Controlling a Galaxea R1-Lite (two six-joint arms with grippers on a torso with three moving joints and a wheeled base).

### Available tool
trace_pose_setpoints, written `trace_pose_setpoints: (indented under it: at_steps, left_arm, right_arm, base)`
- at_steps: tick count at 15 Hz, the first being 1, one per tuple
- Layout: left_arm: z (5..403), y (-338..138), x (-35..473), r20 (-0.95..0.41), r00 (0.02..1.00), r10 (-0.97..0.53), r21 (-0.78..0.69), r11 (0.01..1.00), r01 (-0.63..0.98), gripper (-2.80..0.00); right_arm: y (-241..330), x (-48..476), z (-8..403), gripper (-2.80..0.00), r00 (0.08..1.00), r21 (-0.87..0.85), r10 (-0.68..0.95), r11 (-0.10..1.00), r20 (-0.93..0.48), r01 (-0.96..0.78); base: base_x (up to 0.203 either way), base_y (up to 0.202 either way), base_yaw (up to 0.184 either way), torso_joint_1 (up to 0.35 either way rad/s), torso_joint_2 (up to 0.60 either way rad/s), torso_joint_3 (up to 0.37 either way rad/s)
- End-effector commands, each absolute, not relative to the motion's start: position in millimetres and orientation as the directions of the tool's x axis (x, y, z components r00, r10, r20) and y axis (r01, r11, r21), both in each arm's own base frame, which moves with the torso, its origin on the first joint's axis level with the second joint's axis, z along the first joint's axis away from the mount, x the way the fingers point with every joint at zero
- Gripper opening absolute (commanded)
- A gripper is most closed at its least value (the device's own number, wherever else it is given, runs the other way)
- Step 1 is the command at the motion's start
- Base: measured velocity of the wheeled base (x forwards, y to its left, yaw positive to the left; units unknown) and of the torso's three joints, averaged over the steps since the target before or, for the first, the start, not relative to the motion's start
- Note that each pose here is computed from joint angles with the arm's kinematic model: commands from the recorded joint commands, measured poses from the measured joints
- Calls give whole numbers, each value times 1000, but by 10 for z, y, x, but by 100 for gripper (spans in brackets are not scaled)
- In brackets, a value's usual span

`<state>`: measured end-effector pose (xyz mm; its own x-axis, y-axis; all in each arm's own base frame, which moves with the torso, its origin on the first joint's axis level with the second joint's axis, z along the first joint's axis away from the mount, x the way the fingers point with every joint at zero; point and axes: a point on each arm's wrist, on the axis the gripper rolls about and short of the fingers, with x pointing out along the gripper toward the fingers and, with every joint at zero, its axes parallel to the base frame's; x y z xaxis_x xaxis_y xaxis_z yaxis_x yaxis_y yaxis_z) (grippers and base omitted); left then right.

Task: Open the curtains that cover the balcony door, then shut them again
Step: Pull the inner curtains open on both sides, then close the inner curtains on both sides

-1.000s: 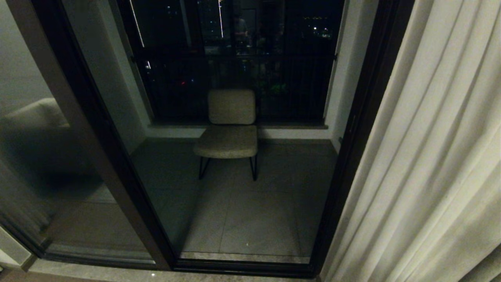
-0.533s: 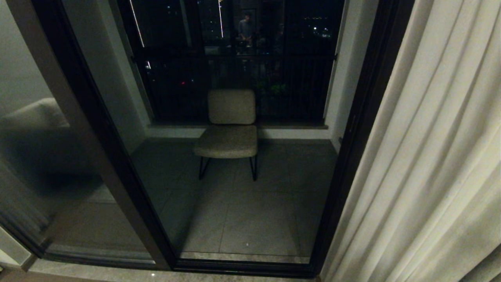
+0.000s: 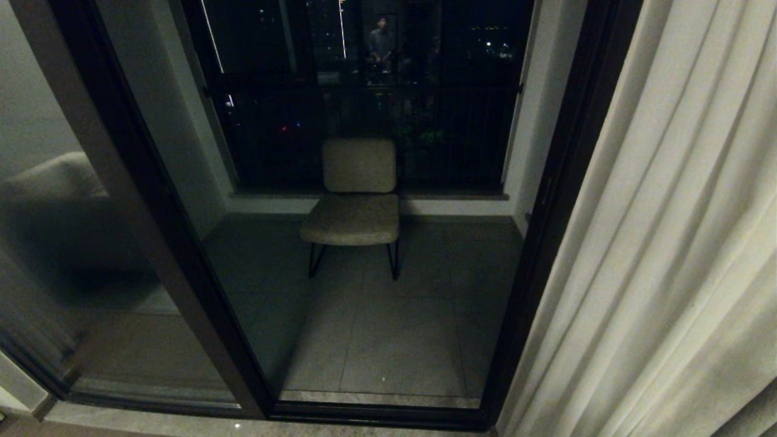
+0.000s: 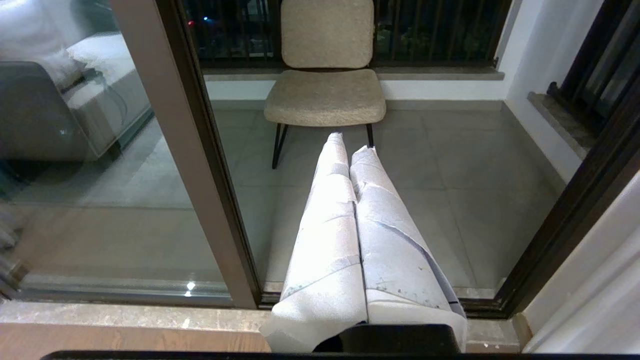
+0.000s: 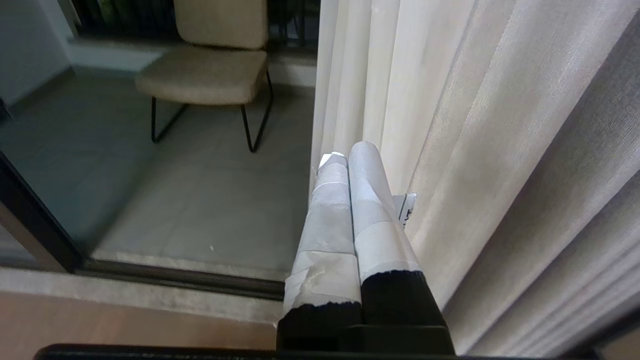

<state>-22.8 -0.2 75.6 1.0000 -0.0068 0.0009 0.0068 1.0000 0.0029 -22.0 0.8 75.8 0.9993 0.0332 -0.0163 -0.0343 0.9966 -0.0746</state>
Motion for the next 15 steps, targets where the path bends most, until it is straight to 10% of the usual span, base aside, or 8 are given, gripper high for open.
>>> trace_pose_setpoints:
  at_steps: [1,9,10,15]
  left_arm:
    - [756,-2,-228,2,1000,-6,3,1000,6,-280]
    - [756,-2,-228,2,1000,-8,3,1000,8,-280]
    - [756,-2,-228,2,1000,-6,3,1000,6,-280]
    - [756,-2,-228,2,1000,-8,3,1000,8,-280]
  right_arm:
    - [9,-139,866,-280,996,-84,34,996,-86,-41]
    - [-157,1009,2245,-280,988,-86,155,984,-12,-156]
    - [-201,1171,2392,0,985,-99,169,981,19,-166]
    - [-334,1623,2907,0,972,-133,188,977,143,-169]
  base:
    - [0,0,0,0,0,0]
    - [0,0,0,0,0,0]
    - [0,0,0,0,0,0]
    - [0,0,0,0,0,0]
